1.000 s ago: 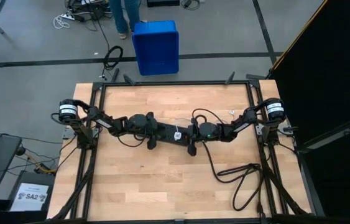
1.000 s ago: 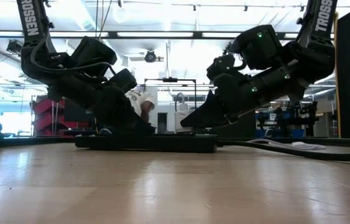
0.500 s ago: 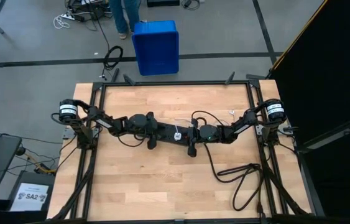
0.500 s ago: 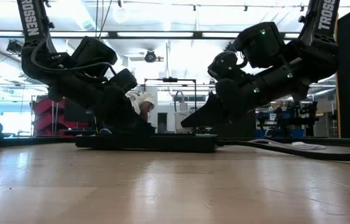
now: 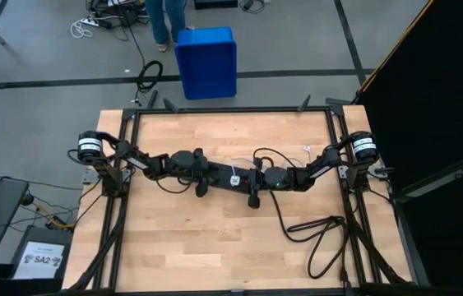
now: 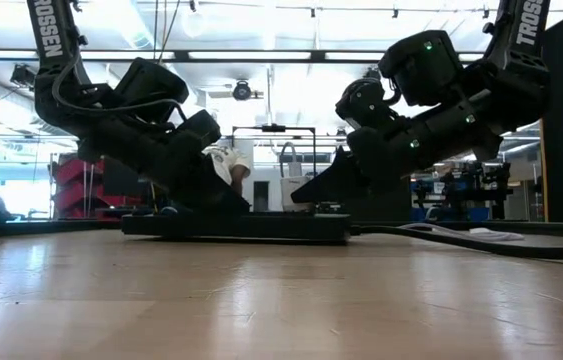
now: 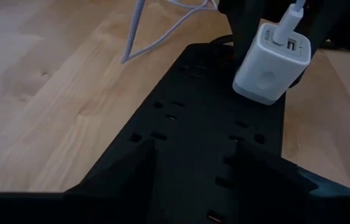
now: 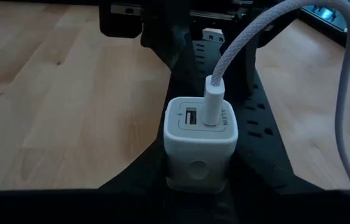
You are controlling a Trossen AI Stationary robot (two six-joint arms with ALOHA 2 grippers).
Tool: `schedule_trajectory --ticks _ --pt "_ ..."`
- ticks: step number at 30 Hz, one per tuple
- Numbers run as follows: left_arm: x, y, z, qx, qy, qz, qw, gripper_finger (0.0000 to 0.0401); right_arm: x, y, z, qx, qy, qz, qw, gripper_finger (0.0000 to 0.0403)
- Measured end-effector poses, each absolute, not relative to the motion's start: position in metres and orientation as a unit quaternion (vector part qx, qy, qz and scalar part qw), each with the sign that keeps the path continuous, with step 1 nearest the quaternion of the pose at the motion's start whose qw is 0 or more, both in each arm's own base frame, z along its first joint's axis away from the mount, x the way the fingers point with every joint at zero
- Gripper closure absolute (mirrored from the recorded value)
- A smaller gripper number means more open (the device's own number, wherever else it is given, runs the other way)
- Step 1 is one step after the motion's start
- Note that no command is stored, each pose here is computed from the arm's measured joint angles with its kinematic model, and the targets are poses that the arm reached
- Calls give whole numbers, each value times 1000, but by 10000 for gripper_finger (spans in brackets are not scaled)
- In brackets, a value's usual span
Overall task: Insert USB
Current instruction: Remove the white charger adapter from the black outlet extension
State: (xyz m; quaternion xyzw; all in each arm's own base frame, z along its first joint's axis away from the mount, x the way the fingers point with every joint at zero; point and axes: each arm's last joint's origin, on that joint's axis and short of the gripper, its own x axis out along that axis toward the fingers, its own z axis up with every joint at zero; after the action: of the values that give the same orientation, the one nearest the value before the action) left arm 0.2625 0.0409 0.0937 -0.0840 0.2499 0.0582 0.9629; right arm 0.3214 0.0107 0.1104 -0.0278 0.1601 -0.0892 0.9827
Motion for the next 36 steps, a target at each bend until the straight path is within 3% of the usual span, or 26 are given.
schedule_trajectory --ticks 17,26,32,36 --pt "262 41 94 -90 250 64 962 188 321 7 111 -36 160 -102 981 295" --pt "262 42 94 -87 246 70 963 188 322 -9 111 87 151 -93 980 294" --pt "263 41 94 -82 241 62 965 188 328 -11 105 120 124 -114 978 172" --pt "263 40 94 -83 241 56 965 188 339 -11 100 136 88 -99 982 130"
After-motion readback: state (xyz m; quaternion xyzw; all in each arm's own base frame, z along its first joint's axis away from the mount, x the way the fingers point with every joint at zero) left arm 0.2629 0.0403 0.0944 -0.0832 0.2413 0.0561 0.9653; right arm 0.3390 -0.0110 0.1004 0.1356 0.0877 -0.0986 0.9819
